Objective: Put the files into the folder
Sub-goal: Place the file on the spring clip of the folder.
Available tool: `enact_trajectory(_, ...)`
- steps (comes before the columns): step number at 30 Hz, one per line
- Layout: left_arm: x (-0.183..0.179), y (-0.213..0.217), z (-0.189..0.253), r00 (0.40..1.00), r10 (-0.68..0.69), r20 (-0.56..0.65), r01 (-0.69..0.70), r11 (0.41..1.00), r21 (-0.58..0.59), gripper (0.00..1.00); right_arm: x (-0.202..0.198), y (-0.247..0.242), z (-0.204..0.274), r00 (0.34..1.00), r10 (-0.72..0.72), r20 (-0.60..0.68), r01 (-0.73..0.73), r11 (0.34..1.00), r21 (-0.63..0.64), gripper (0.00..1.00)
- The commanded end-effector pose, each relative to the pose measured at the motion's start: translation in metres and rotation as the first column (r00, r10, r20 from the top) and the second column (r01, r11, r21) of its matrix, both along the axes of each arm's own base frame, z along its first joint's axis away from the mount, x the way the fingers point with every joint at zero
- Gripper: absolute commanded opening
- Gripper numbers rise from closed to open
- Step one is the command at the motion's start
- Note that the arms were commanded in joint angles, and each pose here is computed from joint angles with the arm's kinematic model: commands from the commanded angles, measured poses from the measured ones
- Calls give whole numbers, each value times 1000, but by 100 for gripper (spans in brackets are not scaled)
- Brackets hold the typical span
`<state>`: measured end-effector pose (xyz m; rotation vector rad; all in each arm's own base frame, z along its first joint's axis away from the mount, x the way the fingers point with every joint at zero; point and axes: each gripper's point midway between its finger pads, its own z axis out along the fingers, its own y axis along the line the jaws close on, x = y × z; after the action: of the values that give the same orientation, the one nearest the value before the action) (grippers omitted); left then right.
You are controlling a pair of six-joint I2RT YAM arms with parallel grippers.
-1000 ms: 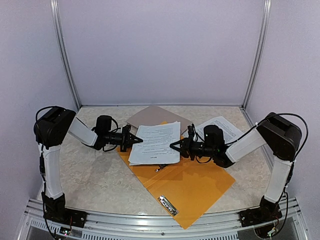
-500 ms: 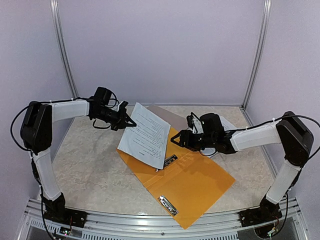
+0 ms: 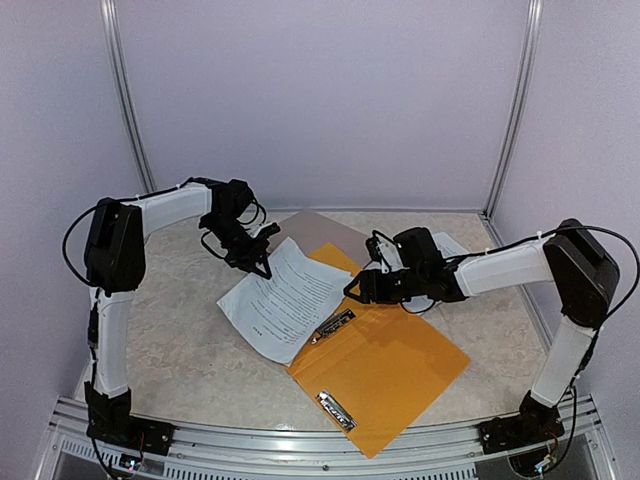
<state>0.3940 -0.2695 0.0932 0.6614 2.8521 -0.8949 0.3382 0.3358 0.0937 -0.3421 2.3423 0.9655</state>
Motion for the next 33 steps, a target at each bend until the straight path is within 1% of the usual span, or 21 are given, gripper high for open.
enact_trajectory(1,-6,12,-2,990,-144,13,143,987,74,0,-2,-3,-10,999,31,-9,-31,999,-19,61)
enact_trajectory(6,20,16,3,985,-164,55,159,984,83,0,6,-12,-9,1000,17,5,-17,999,-47,61)
enact_trajectory(11,32,10,-1,980,-190,50,187,981,53,0,11,-15,-8,1000,6,7,-6,998,-58,61)
enact_trajectory(15,32,1,-7,974,-220,49,220,975,20,0,15,-20,-14,1000,-12,-9,11,997,-76,60)
enact_trajectory(22,31,-13,7,965,-250,82,256,964,-71,0,17,-36,-22,998,-60,-27,57,993,-104,60)
enact_trajectory(26,31,-22,11,953,-281,115,291,954,-75,0,19,-41,-24,997,-73,-34,69,992,-108,60)
enact_trajectory(33,29,-38,5,945,-307,110,317,944,-88,0,18,-40,-29,996,-73,-50,67,992,-108,60)
